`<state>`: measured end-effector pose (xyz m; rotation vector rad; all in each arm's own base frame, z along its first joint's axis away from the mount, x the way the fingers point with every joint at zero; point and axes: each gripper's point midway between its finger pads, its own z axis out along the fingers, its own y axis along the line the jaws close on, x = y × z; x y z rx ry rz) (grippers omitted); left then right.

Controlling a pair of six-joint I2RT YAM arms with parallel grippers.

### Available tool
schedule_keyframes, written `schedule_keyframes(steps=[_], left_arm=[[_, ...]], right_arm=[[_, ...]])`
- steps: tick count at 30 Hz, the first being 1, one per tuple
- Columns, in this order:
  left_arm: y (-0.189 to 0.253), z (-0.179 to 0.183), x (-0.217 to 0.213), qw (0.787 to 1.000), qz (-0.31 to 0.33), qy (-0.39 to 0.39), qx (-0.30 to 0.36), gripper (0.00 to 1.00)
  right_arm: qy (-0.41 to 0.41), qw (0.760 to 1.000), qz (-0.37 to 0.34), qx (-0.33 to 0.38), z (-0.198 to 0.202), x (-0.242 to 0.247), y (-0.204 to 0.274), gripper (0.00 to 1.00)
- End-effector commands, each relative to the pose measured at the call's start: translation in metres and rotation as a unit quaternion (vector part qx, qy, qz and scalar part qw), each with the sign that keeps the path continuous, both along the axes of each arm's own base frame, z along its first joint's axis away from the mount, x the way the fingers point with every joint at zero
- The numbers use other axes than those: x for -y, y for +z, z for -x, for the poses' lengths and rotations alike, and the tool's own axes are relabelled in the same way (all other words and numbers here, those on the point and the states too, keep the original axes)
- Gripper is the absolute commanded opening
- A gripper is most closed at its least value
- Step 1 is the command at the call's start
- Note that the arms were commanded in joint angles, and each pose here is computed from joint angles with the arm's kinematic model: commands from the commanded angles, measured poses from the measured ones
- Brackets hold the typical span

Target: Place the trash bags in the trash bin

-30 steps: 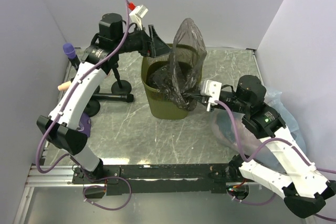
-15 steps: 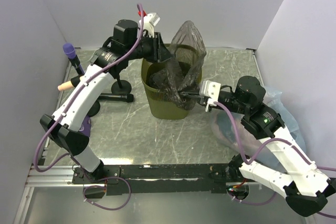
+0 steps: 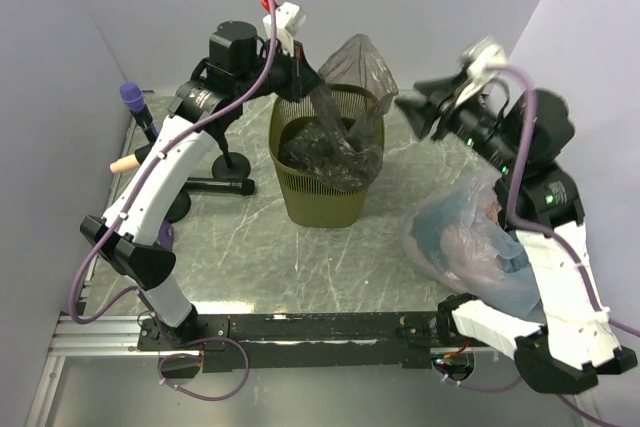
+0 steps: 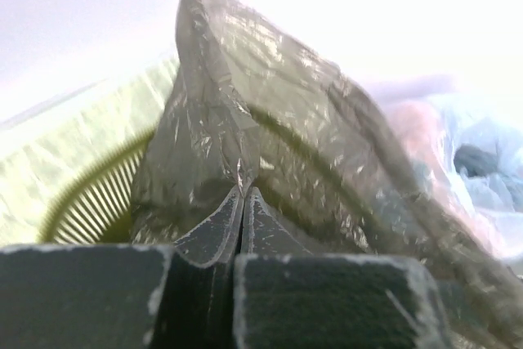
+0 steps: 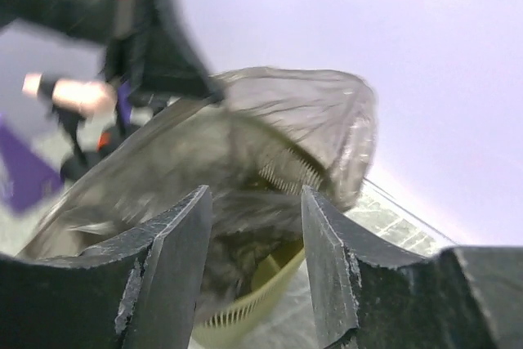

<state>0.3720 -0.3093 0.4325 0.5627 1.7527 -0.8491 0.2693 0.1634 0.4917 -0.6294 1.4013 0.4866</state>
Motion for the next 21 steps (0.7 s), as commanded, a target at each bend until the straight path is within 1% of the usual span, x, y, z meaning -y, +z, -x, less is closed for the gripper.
schedule_keyframes(steps=[1, 3, 5, 6, 8, 10, 14, 17, 20, 21], left_arm=[[0.059, -0.005, -0.005, 0.991, 0.015, -0.005, 0.130, 0.00], [0.072, -0.004, -0.005, 0.985, 0.016, -0.013, 0.168, 0.01], [0.080, -0.002, -0.005, 0.982, 0.018, -0.016, 0.189, 0.01], [0.083, -0.002, -0.006, 0.980, 0.020, -0.015, 0.196, 0.01], [0.090, 0.000, -0.008, 0.978, 0.024, -0.014, 0.205, 0.01], [0.095, 0.004, -0.009, 0.977, 0.028, -0.016, 0.212, 0.01], [0.105, 0.011, -0.013, 0.974, 0.035, -0.013, 0.223, 0.00], [0.110, 0.014, -0.018, 0.972, 0.036, -0.008, 0.233, 0.01], [0.110, 0.017, -0.021, 0.968, 0.029, -0.008, 0.247, 0.01], [0.111, 0.017, -0.023, 0.964, 0.018, -0.004, 0.265, 0.01]], right_arm=[[-0.060, 0.993, -0.078, -0.062, -0.037, 0.012, 0.013, 0.56], [-0.107, 0.988, -0.086, -0.069, -0.062, 0.023, 0.014, 0.59], [-0.129, 0.985, -0.090, -0.076, -0.084, 0.027, 0.014, 0.60], [-0.133, 0.984, -0.088, -0.074, -0.090, 0.027, 0.019, 0.62], [-0.129, 0.985, -0.071, -0.086, -0.105, 0.021, 0.011, 0.68], [-0.142, 0.983, -0.063, -0.102, -0.117, 0.022, -0.001, 0.68], [-0.165, 0.977, -0.036, -0.129, -0.128, 0.028, -0.032, 0.70], [-0.157, 0.976, -0.018, -0.147, -0.129, 0.027, -0.049, 0.71], [-0.152, 0.977, 0.006, -0.146, -0.132, 0.027, -0.063, 0.69], [-0.158, 0.976, 0.013, -0.148, -0.135, 0.029, -0.069, 0.69]])
